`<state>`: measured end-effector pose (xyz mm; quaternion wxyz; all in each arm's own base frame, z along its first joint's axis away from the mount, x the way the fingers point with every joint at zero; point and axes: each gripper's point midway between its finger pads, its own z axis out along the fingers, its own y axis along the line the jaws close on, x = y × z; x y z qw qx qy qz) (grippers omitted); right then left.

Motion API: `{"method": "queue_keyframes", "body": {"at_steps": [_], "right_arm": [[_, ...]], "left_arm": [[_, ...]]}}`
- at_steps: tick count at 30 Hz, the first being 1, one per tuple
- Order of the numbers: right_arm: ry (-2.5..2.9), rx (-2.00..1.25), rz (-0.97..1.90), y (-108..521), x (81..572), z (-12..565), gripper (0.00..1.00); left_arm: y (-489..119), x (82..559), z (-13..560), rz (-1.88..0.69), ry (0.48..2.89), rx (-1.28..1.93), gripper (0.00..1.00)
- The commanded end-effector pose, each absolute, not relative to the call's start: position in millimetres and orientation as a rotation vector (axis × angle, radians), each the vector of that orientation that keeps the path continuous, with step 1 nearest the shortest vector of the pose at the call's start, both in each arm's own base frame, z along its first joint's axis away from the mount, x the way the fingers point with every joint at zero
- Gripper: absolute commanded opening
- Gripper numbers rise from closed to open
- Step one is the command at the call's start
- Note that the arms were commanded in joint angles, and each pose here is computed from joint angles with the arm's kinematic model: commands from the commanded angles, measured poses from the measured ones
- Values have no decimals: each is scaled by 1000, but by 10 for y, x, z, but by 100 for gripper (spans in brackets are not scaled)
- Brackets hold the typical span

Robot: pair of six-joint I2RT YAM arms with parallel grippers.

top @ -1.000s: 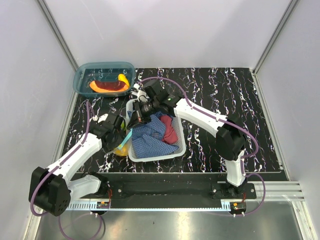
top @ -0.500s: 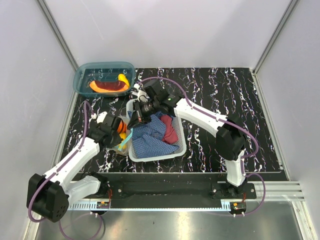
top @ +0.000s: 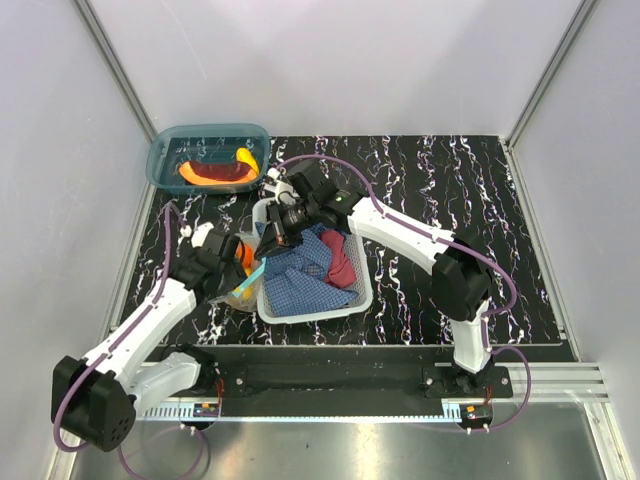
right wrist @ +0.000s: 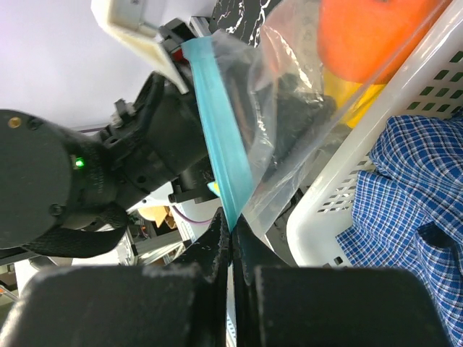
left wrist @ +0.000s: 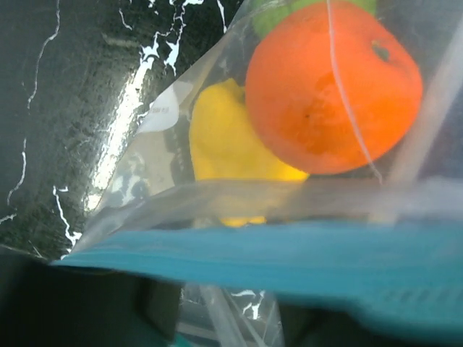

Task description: Open the zip-top bag and remove the fake food

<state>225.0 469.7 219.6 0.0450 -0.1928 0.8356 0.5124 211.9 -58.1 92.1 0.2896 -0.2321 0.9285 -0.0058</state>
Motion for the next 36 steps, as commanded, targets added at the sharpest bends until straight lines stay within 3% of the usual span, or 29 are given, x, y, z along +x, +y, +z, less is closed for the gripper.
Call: {"method": "queue_keyframes", "body": {"at_steps": [1, 6, 15, 17, 21, 22, 28, 36], "right_arm": [[2500, -637, 1620, 4695, 2228, 2325, 0], [2506, -643, 1630, 4700, 2217, 2306, 0], [2527, -636, 1626, 4694, 2217, 2211, 0], [2538, -627, 1622, 4683, 2228, 2174, 0], [2546, -628, 1608, 4673, 2230, 2114, 0], [2548, -626, 1604, 4671, 2233, 2106, 0], [2544, -626, 1592, 4683, 2258, 2089, 0], [2554, -627, 1573, 4684, 2276, 2016, 0]], "left_arm": [[-594, 2357, 962, -4, 2422, -568, 63], [-614, 2518, 884, 29, 2430, -505, 76], [-550, 2535, 547, 125, 2501, -481, 78], [-507, 2510, 484, 159, 2517, -466, 74], [-540, 2496, 532, 122, 2522, -429, 46], [-571, 2509, 603, 86, 2505, -423, 34], [-657, 2393, 885, -27, 2492, -408, 3], [-747, 2240, 1363, -183, 2433, -432, 0]]}}
